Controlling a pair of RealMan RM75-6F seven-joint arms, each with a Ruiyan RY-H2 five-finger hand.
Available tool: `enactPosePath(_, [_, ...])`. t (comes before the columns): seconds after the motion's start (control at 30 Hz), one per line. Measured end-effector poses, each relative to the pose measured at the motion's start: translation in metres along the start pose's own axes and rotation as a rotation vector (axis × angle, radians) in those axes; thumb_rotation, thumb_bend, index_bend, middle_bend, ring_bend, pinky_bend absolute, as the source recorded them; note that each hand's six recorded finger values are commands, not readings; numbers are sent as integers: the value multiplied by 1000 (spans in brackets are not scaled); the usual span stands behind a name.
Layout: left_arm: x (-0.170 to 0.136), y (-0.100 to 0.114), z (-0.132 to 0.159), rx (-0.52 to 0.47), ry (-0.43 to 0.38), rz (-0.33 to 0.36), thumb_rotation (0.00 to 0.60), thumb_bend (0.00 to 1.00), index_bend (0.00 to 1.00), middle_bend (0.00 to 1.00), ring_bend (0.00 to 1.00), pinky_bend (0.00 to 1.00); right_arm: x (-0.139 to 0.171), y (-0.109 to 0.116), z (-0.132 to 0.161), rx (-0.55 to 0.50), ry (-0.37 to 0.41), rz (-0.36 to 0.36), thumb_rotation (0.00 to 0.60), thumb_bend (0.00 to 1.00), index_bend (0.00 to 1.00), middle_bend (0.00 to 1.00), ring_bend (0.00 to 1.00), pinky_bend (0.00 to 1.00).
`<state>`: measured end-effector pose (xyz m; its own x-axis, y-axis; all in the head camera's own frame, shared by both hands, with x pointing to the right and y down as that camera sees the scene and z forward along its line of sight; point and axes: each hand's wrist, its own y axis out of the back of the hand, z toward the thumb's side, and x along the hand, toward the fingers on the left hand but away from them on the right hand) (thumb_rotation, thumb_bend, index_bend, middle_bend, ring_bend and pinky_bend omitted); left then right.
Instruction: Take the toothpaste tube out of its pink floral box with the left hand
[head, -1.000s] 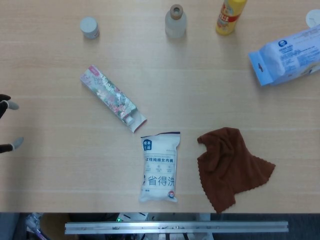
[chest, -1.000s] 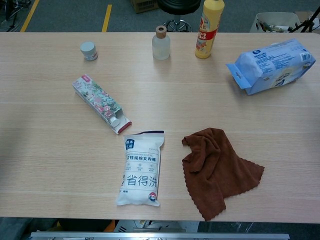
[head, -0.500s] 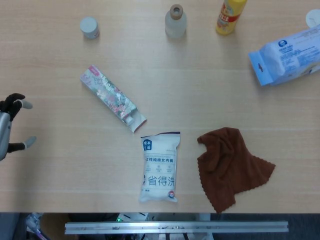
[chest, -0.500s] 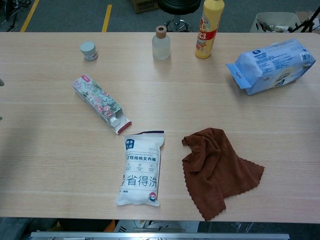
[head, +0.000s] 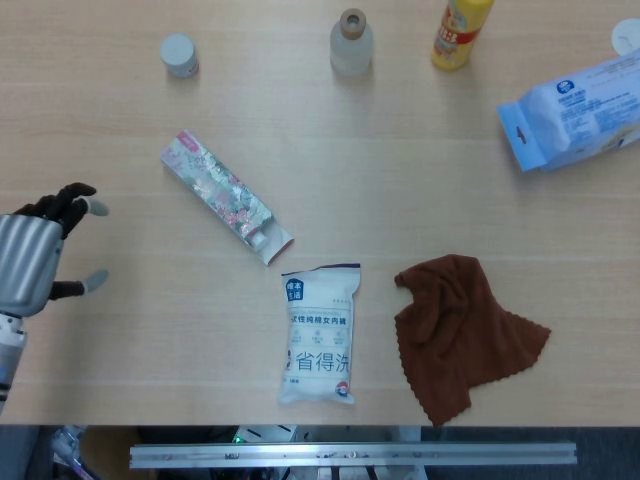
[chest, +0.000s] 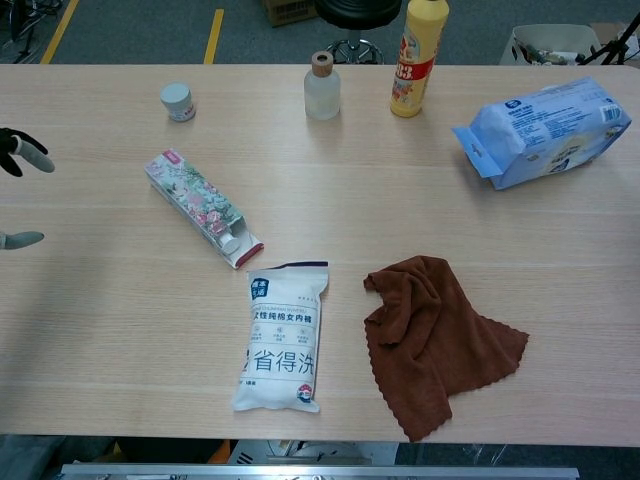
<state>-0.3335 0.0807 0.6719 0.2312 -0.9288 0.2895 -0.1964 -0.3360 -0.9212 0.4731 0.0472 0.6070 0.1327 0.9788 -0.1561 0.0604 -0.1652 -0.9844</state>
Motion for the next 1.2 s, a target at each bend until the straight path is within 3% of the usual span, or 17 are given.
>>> enactPosePath(0.2, [19, -14, 23, -65, -148, -16, 600, 77, 265, 238, 326, 525, -10, 19, 3, 11, 18, -51, 600, 197, 505, 419, 278, 388])
enactPosePath(0.37, [40, -37, 50, -103, -285, -52, 600, 76, 212, 181, 226, 491, -14, 27, 2, 9, 20, -77, 600, 197, 504, 420, 278, 401])
enactPosePath(0.6, [60, -64, 82, -45, -441, -117, 600, 76, 145, 88, 126, 371, -10, 28, -4, 17, -2, -75, 600, 197, 504, 420, 278, 401])
enactPosePath(0.83, [76, -74, 100, -4, -521, -164, 600, 76, 141, 86, 123, 373, 0, 27, -6, 34, -19, -72, 600, 197, 505, 420, 278, 401])
enactPosePath(1.03, [89, -76, 109, -42, -552, -216, 600, 76, 225, 176, 178, 384, 14, 29, -8, 45, -52, -79, 600, 197, 505, 420, 278, 401])
enactPosePath(1.2, [109, -74, 115, -53, -584, -258, 600, 76, 234, 176, 180, 385, 27, 30, -11, 49, -86, -83, 600, 197, 504, 420, 277, 401])
